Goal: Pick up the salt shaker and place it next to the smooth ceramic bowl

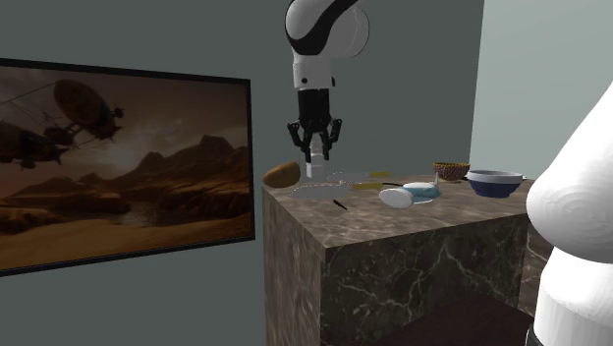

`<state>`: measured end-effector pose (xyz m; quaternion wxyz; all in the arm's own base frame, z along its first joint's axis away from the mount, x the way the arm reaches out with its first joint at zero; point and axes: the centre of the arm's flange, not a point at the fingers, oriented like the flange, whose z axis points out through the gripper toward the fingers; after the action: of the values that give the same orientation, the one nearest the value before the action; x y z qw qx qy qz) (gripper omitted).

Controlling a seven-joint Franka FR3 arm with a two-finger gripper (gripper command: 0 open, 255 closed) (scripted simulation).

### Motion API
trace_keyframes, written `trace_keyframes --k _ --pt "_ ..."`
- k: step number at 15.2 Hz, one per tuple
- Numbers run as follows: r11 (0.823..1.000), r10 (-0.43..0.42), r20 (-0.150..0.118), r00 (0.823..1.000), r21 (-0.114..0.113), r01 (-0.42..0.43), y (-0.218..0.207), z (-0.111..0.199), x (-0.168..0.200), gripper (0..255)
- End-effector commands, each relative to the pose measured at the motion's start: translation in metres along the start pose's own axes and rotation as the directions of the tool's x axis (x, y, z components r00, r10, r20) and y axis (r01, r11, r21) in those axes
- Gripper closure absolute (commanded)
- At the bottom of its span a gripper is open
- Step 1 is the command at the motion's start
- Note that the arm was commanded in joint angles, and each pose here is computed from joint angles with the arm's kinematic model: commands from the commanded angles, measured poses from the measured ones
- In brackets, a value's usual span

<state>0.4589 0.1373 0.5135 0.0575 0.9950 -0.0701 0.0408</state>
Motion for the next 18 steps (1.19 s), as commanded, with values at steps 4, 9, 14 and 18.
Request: trace_keyframes --k 4,9,14,18 --pt "1.0 0.0 0.0 1.0 0.0 0.0 0.003 -0.026 0.002 255" --pt "1.0 0.0 0.0 1.0 0.0 0.0 0.006 -0.052 0.004 255" --pt "1.0 0.0 0.0 1.0 0.0 0.0 0.009 -0.078 0.006 255" --pt "1.0 0.0 0.0 1.0 0.0 0.0 0.047 -0.077 -0.005 255"
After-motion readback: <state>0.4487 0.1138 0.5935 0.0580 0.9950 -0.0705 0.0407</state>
